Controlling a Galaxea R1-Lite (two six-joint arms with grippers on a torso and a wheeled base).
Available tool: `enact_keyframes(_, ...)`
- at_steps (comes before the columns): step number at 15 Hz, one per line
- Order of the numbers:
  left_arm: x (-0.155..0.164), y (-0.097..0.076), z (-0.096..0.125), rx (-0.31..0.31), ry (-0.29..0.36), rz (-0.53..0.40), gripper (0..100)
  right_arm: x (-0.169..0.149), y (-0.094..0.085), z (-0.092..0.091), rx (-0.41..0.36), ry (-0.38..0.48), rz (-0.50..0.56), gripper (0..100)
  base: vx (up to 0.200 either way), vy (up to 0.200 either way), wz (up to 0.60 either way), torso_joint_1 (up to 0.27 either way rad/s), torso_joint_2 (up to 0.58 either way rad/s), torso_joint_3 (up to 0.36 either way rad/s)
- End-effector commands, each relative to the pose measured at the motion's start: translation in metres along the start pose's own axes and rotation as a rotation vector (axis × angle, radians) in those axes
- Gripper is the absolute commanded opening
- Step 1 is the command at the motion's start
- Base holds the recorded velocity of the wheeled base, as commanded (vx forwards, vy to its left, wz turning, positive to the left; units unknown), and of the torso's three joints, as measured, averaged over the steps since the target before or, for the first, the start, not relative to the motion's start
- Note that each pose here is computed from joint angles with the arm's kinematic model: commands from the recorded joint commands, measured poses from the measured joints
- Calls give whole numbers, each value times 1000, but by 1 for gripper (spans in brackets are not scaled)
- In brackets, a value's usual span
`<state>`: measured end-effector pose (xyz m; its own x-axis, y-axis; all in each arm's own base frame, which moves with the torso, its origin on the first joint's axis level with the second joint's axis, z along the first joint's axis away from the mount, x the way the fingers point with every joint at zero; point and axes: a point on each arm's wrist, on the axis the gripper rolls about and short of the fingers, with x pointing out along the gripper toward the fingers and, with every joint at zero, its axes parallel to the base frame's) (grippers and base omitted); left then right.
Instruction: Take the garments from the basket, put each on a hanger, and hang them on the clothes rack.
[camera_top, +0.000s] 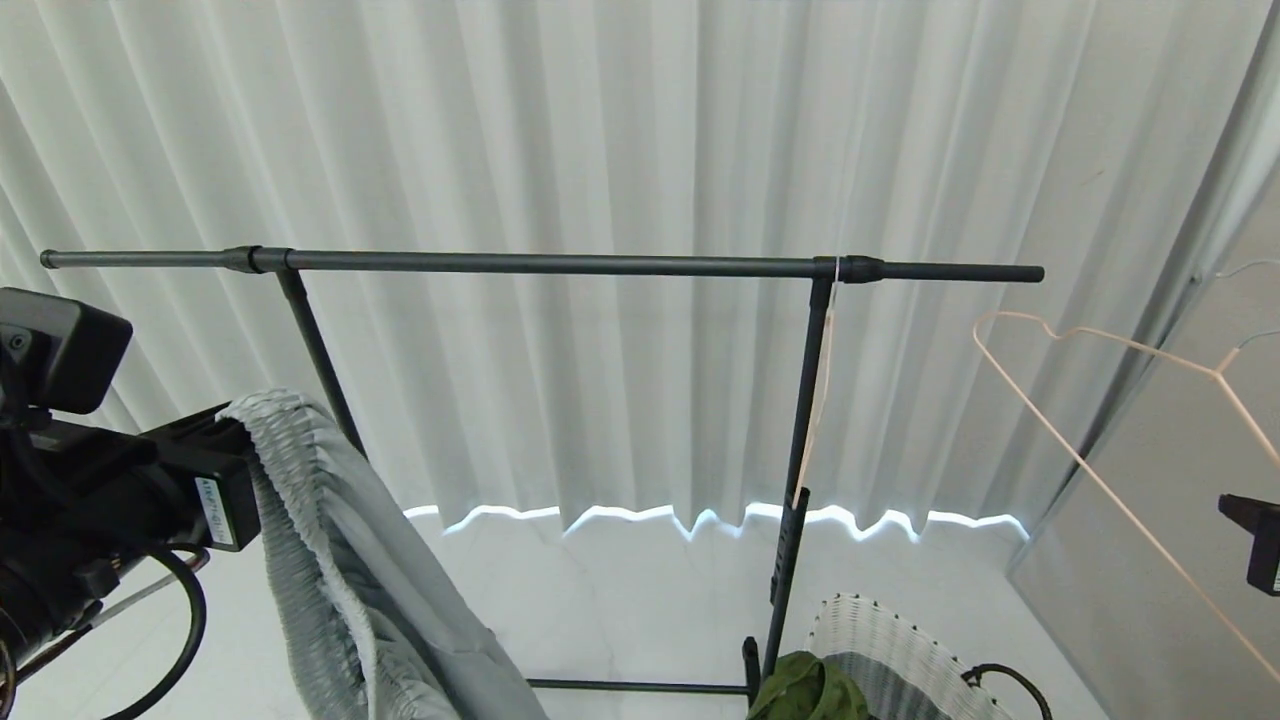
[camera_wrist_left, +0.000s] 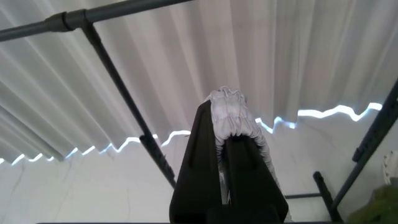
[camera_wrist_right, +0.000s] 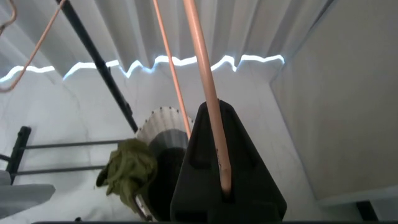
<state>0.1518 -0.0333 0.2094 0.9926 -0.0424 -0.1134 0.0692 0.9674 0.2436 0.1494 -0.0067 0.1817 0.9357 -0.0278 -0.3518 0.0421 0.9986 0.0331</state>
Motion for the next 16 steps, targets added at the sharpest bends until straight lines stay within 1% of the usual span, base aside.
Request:
enact_keyframes(1, 2, 0, -1, 4, 9, 2, 0, 1, 0, 0, 0, 4, 0, 0, 0, 0, 0, 0, 0, 0)
enact_keyframes(5, 4, 0, -1, 3, 14, 4, 0, 1, 0, -1, 0, 6, 0, 0, 0, 0, 0, 0, 0, 0)
enact_keyframes(16, 4, 0, -2, 4, 17, 3, 0, -1, 0, 0, 2, -4, 0, 0, 0, 200, 0, 4, 2, 2)
